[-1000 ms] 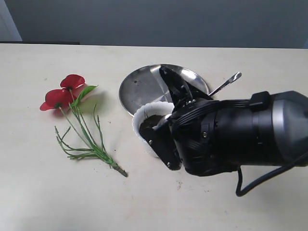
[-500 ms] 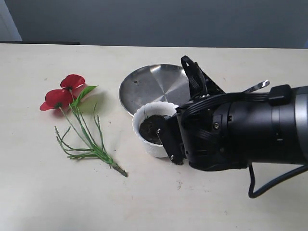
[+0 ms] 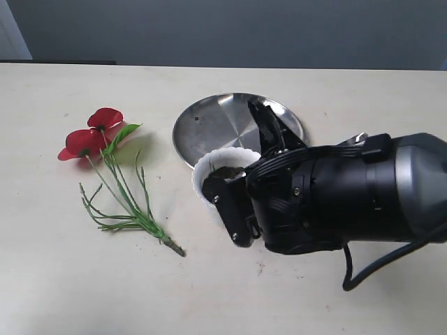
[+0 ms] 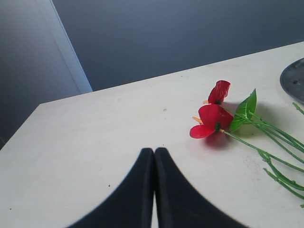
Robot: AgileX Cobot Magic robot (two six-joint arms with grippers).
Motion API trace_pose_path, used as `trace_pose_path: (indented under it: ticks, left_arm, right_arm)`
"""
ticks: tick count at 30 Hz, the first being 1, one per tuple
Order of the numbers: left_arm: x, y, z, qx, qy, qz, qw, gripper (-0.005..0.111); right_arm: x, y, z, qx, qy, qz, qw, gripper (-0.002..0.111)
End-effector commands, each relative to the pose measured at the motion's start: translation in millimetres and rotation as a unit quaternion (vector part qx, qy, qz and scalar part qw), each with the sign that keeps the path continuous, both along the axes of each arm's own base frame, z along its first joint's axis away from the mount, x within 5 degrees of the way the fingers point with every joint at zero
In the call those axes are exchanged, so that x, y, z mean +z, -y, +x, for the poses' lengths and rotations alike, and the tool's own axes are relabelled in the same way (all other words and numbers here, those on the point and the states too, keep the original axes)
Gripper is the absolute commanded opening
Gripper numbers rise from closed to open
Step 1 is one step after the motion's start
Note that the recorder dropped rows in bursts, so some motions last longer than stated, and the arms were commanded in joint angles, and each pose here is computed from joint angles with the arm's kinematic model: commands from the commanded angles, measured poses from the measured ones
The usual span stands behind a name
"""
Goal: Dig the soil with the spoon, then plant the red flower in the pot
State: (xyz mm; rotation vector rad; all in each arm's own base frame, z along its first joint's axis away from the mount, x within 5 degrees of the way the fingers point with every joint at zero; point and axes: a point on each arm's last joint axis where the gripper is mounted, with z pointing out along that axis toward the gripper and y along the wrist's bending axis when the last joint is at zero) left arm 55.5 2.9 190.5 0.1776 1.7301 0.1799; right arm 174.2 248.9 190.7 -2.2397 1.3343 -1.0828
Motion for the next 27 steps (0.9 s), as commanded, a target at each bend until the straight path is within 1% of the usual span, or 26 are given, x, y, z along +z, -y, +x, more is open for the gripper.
trace_pose_path:
  ticks: [1, 4, 7, 9, 11, 14, 17, 21, 23, 27]
  left_arm:
    - [1.0, 0.3, -0.1, -0.001, 0.007, -0.004, 1.0, 0.0]
    - [1.0, 0.3, -0.1, -0.001, 0.007, -0.004, 1.0, 0.0]
    - [1.0, 0.3, -0.1, -0.001, 0.007, -0.004, 1.0, 0.0]
    - [1.0, 0.3, -0.1, -0.001, 0.007, -0.004, 1.0, 0.0]
    - [1.0, 0.3, -0.1, -0.001, 0.007, -0.004, 1.0, 0.0]
    - [1.0, 0.3, -0.1, -0.001, 0.007, -0.004, 1.0, 0.0]
    - [1.0, 0.3, -0.1, -0.001, 0.007, -0.004, 1.0, 0.0]
    - [1.0, 0.3, -0.1, -0.001, 0.007, -0.004, 1.0, 0.0]
    - [1.0, 0.3, -0.1, -0.001, 0.007, -0.004, 1.0, 0.0]
    - [1.0, 0.3, -0.1, -0.001, 0.007, -0.004, 1.0, 0.0]
  right_arm:
    - [19.5, 8.3, 3.1, -0.051, 0.053, 0.046, 0.996, -0.001]
    - [26.8, 11.6, -2.5, -0.06, 0.025, 0.075, 0.995, -0.001]
    - [23.1, 13.5, -11.5, -0.045, -0.042, 0.056, 0.997, -0.001]
    - [17.5, 10.6, -15.0, -0.029, -0.072, 0.051, 0.996, -0.001]
    - [12.1, 6.6, -13.4, -0.017, -0.075, 0.051, 0.996, -0.001]
    - [-0.2, 0.4, -9.0, 0.003, -0.066, 0.029, 0.997, -0.001]
    - [-8.4, -0.7, -2.9, -0.014, -0.034, 0.014, 0.999, -0.001]
    - [2.4, 1.4, 2.6, -0.069, 0.025, 0.076, 0.994, -0.001]
    - [12.8, 1.7, 2.7, -0.072, 0.038, 0.112, 0.99, -0.001]
    - [37.7, -0.6, 2.1, -0.061, 0.051, 0.22, 0.972, -0.001]
